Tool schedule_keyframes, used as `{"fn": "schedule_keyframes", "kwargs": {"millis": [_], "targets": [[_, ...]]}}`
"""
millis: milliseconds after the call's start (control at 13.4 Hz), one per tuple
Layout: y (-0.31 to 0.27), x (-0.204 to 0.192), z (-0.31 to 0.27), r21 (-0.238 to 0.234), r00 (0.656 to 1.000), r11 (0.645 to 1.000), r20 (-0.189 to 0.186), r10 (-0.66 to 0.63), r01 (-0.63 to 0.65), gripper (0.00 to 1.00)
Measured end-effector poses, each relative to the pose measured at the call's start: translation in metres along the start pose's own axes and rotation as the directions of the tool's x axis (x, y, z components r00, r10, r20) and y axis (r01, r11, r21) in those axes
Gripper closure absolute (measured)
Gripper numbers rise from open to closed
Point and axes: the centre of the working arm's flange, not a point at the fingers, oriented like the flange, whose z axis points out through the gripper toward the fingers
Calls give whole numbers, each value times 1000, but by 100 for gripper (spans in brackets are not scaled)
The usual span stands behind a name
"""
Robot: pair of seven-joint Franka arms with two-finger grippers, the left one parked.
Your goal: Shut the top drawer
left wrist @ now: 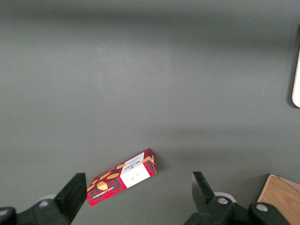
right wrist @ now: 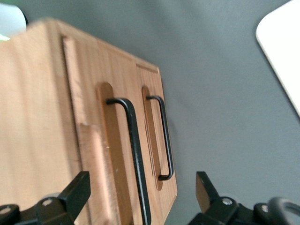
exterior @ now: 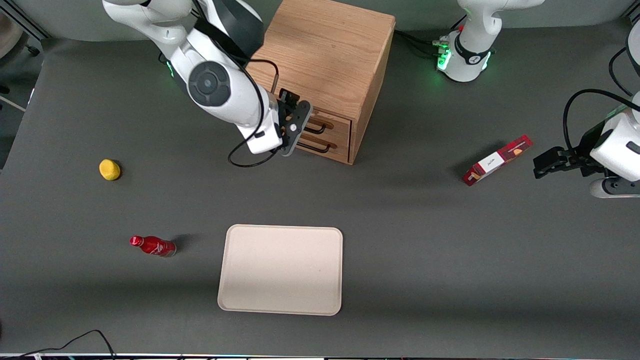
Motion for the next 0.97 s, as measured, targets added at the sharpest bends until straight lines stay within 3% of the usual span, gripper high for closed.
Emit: {"fn": "schedule_keyframes", "kwargs": {"millis": [149, 298, 447, 522, 596, 745, 820, 969], "targets": [[-13, -4, -43, -51, 999, 999, -52, 15, -18, 0], [-40, -17, -81, -137, 996, 989, -79, 51, -61, 0], [-74, -40, -119, -260, 977, 944, -114, 179, -204, 0], [-89, -54, -139, -296, 939, 893, -166, 301, -339, 0], [-97, -71, -159, -307, 871, 818, -236, 430, -487, 0], [-94, -106, -197, -283, 695, 637, -363, 620, -716, 0], [-83, -127, -216, -274, 618, 556, -407, 672, -785, 0], [-53, -172, -250, -247, 502, 438, -455, 735, -865, 0]]}}
